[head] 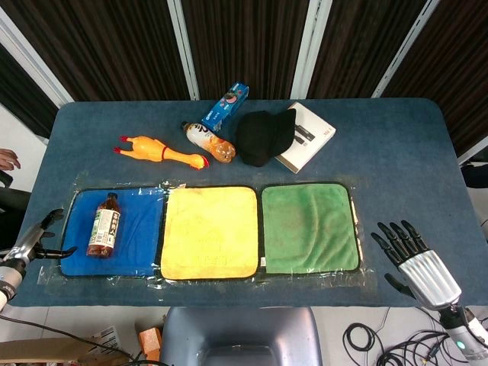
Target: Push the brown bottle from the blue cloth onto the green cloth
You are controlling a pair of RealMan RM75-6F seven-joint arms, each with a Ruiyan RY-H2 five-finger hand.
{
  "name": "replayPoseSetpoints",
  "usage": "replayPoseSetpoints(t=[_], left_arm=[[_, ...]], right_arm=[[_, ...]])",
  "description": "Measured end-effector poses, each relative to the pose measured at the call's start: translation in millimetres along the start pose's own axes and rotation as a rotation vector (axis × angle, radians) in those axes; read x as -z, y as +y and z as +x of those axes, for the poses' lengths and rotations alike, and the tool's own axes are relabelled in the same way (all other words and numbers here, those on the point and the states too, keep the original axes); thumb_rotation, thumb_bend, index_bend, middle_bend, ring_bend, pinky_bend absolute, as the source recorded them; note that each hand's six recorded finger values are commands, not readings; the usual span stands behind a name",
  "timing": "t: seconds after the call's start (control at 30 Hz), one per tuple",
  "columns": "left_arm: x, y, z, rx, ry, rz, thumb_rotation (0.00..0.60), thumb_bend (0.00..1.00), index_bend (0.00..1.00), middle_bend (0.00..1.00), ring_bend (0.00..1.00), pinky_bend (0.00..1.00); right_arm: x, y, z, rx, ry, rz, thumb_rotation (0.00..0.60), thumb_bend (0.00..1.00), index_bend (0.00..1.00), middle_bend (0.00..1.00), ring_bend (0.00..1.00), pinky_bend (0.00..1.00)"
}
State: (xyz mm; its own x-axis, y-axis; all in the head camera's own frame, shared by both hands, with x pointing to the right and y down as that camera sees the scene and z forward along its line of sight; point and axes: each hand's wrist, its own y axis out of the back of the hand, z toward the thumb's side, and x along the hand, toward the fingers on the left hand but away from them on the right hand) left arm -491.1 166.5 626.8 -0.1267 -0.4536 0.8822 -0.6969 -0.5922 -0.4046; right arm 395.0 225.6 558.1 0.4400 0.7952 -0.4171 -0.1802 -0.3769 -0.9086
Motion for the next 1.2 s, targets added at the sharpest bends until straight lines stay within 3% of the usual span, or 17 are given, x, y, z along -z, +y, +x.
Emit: replayPoseSetpoints(t=[0.2, 0.33, 0.83, 1.2], left_arm=[[-3, -12, 8, 0.112, 0.054, -0.206, 0.600, 0.27, 0.00, 0.09, 0.05, 0.23], [-10, -19, 16, 0.175, 0.072, -0.279, 0.600, 0.27, 0.00, 0.09, 0.05, 0.23], [-20, -41, 31, 0.314, 0.120, -0.348, 0.600, 0.25, 0.00, 0.09, 0.06, 0.25], [-48, -57, 40, 0.393, 0.053, -0.405, 0.600, 0.25, 0.00, 0.09, 0.06, 0.25]], right_arm=[[-5, -2, 6, -0.008, 0.013, -0.008, 0.600, 0.18, 0.00, 0.00, 0.00, 0.00], [-3, 0, 11, -0.006, 0.002, 0.000, 0.600, 0.18, 0.00, 0.00, 0.00, 0.00], [10, -4, 25, -0.031, -0.018, -0.047, 0.600, 0.18, 0.00, 0.00, 0.00, 0.00], [15, -7, 27, -0.030, -0.044, -0.050, 0.600, 0.18, 0.00, 0.00, 0.00, 0.00]])
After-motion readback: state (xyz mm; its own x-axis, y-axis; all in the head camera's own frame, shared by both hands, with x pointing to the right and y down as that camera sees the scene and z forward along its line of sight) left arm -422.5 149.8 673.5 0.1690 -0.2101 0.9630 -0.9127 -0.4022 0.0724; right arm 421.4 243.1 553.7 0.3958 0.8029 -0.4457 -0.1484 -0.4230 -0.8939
